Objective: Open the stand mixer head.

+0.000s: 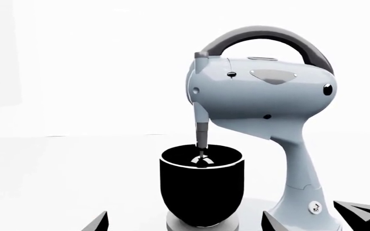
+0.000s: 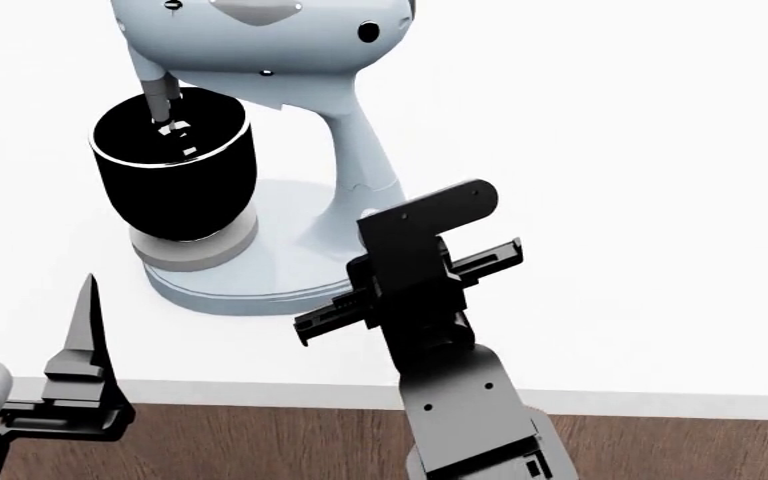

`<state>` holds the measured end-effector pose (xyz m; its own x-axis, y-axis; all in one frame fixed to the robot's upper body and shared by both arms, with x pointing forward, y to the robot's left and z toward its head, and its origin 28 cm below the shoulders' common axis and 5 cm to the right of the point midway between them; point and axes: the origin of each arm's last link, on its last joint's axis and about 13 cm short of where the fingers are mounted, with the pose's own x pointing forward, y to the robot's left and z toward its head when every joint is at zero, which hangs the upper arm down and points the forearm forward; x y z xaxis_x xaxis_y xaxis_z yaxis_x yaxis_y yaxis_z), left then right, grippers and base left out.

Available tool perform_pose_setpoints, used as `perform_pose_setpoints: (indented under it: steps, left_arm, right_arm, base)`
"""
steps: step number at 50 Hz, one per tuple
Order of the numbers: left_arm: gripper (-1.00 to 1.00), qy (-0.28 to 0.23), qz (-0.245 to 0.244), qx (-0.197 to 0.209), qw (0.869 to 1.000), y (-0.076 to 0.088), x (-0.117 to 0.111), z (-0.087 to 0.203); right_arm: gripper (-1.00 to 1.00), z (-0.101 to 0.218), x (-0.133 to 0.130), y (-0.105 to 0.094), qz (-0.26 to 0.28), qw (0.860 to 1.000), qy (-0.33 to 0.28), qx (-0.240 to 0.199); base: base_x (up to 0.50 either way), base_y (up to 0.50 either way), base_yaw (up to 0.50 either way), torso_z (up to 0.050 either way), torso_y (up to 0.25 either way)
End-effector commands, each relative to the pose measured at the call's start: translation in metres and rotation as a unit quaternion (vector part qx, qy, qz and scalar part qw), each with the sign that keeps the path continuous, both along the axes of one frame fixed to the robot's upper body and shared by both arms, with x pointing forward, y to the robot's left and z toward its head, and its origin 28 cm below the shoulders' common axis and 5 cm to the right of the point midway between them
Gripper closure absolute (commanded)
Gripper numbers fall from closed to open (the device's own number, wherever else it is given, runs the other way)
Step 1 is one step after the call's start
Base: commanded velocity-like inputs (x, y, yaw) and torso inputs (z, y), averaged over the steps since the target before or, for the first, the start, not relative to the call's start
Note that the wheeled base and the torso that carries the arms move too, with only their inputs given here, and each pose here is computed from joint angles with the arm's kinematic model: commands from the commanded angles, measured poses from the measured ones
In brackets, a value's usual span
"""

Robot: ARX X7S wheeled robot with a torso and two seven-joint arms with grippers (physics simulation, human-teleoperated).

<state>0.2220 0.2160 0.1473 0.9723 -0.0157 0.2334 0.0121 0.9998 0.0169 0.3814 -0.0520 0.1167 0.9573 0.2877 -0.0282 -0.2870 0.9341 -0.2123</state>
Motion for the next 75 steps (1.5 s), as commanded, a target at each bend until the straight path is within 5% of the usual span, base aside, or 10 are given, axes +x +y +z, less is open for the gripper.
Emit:
perform_pose_setpoints:
  steps: [1, 19, 37, 75]
  left_arm:
    - [-1.00, -0.002, 0.000, -0.001, 1.000, 0.000, -0.001, 0.001]
    - [-1.00, -0.004, -0.001, -0.003, 1.000, 0.001, -0.002, 0.002]
    - [-1.00, -0.007, -0.004, -0.002, 1.000, 0.000, -0.004, 0.003]
    - [-1.00, -0.008, -0.006, -0.002, 1.000, 0.001, -0.005, 0.004]
  right_arm:
    - [1.00, -0.003, 0.005, -0.002, -0.012, 1.000, -0.001, -0.004]
    - [1.00, -0.008, 0.015, 0.005, -0.003, 1.000, 0.025, -0.016]
    - [1.00, -0.006, 0.024, 0.002, -0.060, 0.998, 0.024, -0.022]
    - [1.00, -0.009, 0.017, 0.020, 0.007, 0.999, 0.014, -0.042]
  base:
    - [0.00, 0.00, 0.00, 0.000, 0.000]
    - [0.00, 0.00, 0.00, 0.000, 0.000]
    - [0.00, 0.00, 0.00, 0.000, 0.000]
    - [0.00, 0.00, 0.00, 0.000, 0.000]
